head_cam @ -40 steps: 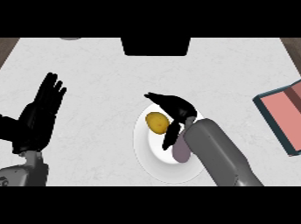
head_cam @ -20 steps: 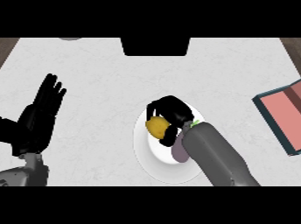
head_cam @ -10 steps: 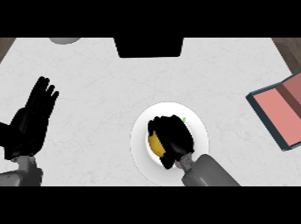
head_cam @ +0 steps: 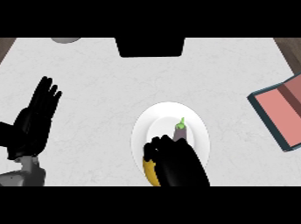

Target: Pick the lemon from the plate and place it in the cardboard box

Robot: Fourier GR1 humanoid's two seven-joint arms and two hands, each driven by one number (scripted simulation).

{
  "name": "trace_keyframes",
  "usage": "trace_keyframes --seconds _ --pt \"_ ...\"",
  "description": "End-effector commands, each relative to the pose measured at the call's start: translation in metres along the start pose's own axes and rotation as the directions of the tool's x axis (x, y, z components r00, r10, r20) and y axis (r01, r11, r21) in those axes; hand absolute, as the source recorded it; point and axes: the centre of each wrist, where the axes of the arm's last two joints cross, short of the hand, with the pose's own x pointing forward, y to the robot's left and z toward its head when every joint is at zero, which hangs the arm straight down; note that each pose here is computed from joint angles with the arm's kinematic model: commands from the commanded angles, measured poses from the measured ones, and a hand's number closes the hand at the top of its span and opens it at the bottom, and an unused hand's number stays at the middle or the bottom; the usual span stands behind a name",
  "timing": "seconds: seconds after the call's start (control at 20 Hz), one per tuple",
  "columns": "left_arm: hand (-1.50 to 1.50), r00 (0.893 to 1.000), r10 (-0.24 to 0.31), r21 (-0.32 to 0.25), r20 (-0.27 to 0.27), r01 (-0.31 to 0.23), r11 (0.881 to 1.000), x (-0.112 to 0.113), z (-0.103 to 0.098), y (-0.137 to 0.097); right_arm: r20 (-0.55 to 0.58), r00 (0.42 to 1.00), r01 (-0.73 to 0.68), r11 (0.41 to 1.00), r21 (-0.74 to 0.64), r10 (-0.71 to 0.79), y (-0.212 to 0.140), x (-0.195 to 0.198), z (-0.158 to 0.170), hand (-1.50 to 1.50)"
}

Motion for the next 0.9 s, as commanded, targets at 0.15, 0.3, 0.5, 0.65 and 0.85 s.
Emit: trace_keyframes --seconds 0.15,0.3,0.5,0.65,0.85 --pt "0.00 1.000 -0.009 0.014 0.009 0.008 1.000 0.005 -0.001 0.012 -0.180 0.972 0.095 0.950 -0.298 -0.154 -0.072 0.006 0.029 1.50" --pt "0.00 1.000 -0.005 -0.006 0.014 0.005 1.000 0.007 -0.011 -0.010 -0.241 0.956 0.058 0.912 -0.407 -0.168 -0.092 -0.006 0.029 1.50" --pt "0.00 1.000 0.012 -0.030 -0.007 -0.012 0.999 0.007 -0.004 -0.009 -0.320 0.927 0.026 0.883 -0.469 -0.197 -0.114 -0.049 0.023 1.50" --pt "0.00 1.000 0.005 -0.015 0.006 -0.005 1.000 0.002 -0.005 0.003 -0.352 0.908 0.047 0.889 -0.456 -0.229 -0.146 -0.061 0.019 1.50" --pt "0.00 1.000 -0.002 -0.018 0.012 0.002 1.000 0.007 -0.013 -0.001 -0.415 0.888 -0.007 0.898 -0.441 -0.197 -0.146 -0.103 0.025 1.50"
